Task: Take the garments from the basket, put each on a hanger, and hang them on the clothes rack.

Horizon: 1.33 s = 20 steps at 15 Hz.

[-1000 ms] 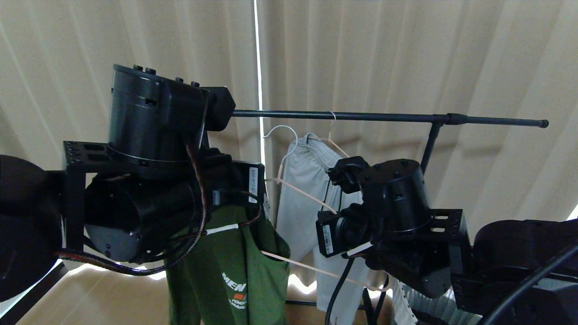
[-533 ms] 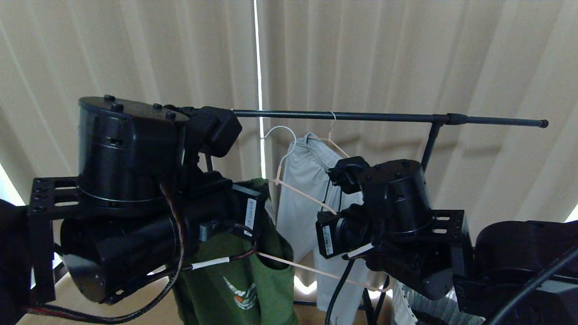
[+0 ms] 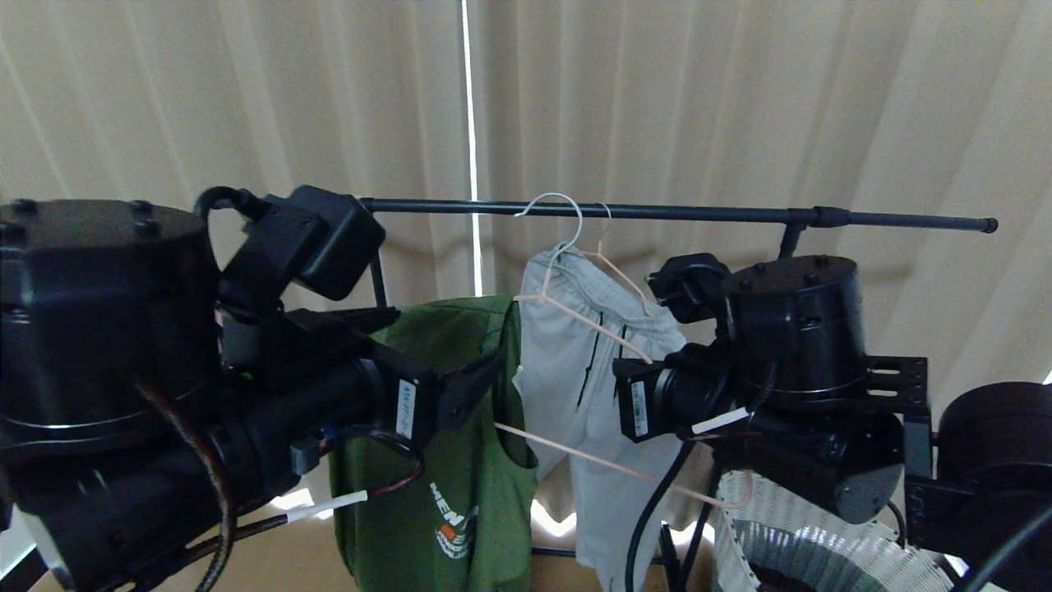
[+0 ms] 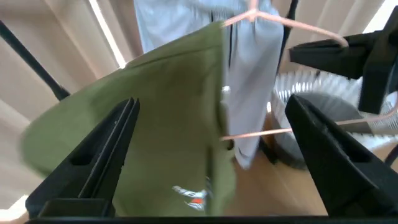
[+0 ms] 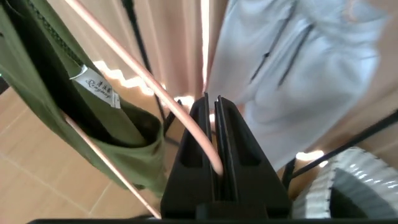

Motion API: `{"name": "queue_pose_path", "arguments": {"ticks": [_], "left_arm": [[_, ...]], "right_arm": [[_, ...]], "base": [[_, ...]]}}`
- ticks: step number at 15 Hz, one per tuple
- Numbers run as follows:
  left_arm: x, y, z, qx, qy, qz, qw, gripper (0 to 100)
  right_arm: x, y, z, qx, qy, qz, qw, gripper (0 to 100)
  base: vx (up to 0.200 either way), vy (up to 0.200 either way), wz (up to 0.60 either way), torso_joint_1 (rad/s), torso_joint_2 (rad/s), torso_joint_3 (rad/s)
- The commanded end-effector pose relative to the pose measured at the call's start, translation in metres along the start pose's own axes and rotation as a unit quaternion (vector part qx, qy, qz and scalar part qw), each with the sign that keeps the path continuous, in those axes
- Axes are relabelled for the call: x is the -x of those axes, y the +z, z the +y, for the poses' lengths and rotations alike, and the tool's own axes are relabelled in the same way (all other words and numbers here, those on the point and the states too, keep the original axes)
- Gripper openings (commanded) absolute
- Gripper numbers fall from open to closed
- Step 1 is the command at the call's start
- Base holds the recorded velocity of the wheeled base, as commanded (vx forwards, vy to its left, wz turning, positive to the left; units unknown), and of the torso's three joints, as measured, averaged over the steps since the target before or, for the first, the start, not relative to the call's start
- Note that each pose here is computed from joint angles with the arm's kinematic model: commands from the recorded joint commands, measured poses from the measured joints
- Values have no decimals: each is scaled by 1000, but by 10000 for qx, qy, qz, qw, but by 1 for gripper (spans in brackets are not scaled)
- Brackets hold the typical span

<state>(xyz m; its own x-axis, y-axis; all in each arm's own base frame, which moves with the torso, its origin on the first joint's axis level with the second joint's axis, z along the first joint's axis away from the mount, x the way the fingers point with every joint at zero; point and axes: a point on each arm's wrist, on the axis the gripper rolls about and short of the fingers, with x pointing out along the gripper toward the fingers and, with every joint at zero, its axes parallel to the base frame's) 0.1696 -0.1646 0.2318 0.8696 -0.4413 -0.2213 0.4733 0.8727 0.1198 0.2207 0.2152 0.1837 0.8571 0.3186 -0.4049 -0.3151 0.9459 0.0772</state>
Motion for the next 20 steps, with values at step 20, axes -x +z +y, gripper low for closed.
{"name": "queue_pose_path", "arguments": {"ticks": [20], "left_arm": [[-19, -13, 51, -3187, -719, -686, 9426, 100]], "right_arm": [[36, 2, -9, 861, 883, -429, 9914, 0]], "base": [[0, 0, 0, 0, 0, 0]]}}
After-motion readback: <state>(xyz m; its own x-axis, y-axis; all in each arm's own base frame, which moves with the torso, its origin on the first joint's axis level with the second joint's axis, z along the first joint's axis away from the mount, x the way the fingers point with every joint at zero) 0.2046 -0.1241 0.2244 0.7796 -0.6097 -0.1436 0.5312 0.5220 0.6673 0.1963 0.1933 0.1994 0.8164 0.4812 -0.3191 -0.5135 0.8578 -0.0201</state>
